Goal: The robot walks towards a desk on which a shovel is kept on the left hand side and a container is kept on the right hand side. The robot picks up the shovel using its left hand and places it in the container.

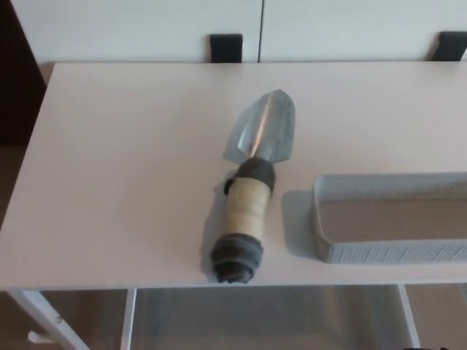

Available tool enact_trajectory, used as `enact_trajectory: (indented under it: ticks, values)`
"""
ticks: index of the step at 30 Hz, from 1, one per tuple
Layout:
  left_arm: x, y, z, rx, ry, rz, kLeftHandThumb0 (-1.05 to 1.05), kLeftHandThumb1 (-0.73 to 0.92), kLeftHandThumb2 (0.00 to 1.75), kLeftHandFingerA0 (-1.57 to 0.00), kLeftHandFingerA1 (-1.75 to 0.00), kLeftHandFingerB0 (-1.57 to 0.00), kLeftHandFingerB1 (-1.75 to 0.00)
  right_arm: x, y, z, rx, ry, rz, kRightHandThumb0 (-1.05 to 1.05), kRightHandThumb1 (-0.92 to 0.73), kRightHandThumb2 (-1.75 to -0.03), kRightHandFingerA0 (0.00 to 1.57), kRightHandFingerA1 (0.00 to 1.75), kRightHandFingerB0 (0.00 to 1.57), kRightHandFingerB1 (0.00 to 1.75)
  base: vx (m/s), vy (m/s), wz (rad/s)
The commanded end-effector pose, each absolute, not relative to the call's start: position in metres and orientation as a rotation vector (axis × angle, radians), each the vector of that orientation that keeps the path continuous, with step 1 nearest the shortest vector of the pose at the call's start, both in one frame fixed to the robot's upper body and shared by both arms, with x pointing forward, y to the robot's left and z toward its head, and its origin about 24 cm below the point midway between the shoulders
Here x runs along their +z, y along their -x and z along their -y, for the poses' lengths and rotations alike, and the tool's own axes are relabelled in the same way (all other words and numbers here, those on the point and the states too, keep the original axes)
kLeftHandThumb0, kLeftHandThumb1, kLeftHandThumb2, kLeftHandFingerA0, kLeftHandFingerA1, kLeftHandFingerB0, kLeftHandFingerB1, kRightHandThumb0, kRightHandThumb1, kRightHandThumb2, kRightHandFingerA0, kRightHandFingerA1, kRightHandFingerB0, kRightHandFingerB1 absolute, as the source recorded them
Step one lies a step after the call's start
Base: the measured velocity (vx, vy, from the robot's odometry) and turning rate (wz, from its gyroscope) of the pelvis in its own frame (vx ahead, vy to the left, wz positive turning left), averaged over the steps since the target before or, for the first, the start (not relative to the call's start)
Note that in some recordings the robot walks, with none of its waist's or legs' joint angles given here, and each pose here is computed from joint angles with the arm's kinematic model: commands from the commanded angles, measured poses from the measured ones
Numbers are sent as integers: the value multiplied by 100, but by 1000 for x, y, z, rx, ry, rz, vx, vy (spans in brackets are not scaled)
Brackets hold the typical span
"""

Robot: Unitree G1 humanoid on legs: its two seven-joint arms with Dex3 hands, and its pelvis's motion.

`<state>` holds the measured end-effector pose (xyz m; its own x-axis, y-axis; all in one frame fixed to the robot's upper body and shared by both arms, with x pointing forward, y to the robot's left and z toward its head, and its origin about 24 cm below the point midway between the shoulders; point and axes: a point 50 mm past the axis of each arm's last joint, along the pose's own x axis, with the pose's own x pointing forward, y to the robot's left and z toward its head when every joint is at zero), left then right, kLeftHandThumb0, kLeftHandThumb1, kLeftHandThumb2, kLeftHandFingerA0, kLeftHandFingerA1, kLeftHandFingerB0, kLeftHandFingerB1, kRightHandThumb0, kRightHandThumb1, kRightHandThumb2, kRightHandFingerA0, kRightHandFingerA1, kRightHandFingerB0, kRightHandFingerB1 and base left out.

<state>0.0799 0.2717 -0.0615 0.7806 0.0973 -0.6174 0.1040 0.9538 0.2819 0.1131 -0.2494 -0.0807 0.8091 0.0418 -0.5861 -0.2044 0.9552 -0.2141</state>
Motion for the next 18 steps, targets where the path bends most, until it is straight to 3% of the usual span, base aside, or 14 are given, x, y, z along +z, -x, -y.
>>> enact_trajectory:
  ticks: [1,4,8,18]
  values:
    - [-59,-82,-273,-6,-340,-655,-39,63,59,-57,-47,-40,-39,-78,-113,252,127,281,-615,-22,-63,-56,65,64,42,50,82,-210,23]
    - [-60,-83,-273,-6,-344,-659,-39,63,58,-58,-47,-41,-38,-79,-115,252,125,288,-618,-22,-62,-57,64,63,41,50,122,-389,5]
    - [-57,-82,-265,-31,-251,-663,-40,64,58,-49,-45,-37,-38,-79,-116,253,112,279,-616,-21,-62,-56,66,64,42,51,7,-29,1]
    - [-59,-68,-226,-125,-147,-718,-41,69,60,-42,-41,-32,-35,-81,-111,253,117,273,-621,-22,-63,-56,63,63,39,50,19,199,-10]
